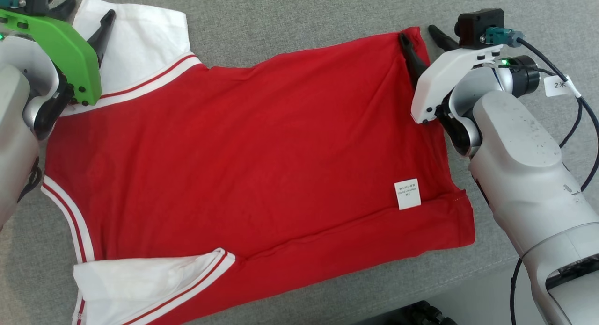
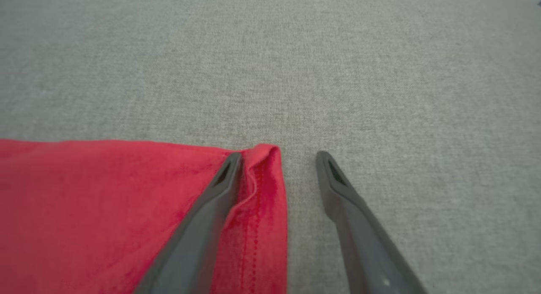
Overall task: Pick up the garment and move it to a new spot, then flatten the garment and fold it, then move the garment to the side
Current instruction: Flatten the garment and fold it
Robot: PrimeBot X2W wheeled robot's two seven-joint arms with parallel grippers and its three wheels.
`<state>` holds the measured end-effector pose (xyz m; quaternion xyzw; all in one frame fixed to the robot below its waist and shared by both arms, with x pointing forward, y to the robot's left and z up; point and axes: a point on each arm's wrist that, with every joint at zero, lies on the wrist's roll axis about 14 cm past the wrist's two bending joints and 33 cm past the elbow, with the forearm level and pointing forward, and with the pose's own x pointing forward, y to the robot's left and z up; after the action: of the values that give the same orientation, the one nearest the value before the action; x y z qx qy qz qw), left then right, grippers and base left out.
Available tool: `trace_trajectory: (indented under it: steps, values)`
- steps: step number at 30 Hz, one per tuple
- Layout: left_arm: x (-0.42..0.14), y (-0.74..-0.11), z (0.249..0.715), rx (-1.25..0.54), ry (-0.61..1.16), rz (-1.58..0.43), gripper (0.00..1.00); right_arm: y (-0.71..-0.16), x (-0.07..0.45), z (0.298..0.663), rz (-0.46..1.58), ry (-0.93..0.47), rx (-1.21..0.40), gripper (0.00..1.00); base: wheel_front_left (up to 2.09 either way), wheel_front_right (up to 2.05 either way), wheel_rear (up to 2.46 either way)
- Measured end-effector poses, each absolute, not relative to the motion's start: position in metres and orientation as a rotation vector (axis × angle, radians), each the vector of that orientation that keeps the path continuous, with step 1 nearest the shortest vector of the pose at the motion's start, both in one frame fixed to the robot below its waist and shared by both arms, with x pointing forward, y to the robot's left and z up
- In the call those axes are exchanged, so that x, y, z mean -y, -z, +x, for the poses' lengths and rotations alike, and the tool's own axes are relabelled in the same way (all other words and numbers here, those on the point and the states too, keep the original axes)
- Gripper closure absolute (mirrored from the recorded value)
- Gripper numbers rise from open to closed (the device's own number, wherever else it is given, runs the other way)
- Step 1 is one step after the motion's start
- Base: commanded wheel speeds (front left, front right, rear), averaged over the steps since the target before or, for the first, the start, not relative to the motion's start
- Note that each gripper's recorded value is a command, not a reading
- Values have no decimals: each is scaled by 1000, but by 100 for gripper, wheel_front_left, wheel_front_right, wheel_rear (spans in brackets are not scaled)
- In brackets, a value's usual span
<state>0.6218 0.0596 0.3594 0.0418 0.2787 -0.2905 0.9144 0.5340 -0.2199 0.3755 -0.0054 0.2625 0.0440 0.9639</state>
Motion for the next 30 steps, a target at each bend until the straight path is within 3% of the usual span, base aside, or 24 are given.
trace_trajectory:
  steps: [2, 7, 18, 30]
  values:
    - [-63, -360, 623, -572, 588, 83, 100, -375, 217, 534, 0, -97, -535, 100, 0, 0, 0]
    - [-69, -366, 626, -546, 561, 55, 100, -378, 215, 537, 4, -110, -529, 100, 0, 0, 0]
    - [-69, -438, 632, -293, 553, -41, 100, -413, 221, 546, 4, -112, -359, 100, 0, 0, 0]
    - [-72, -498, 586, -129, 583, -191, 100, -430, 216, 526, 26, -144, -256, 100, 0, 0, 0]
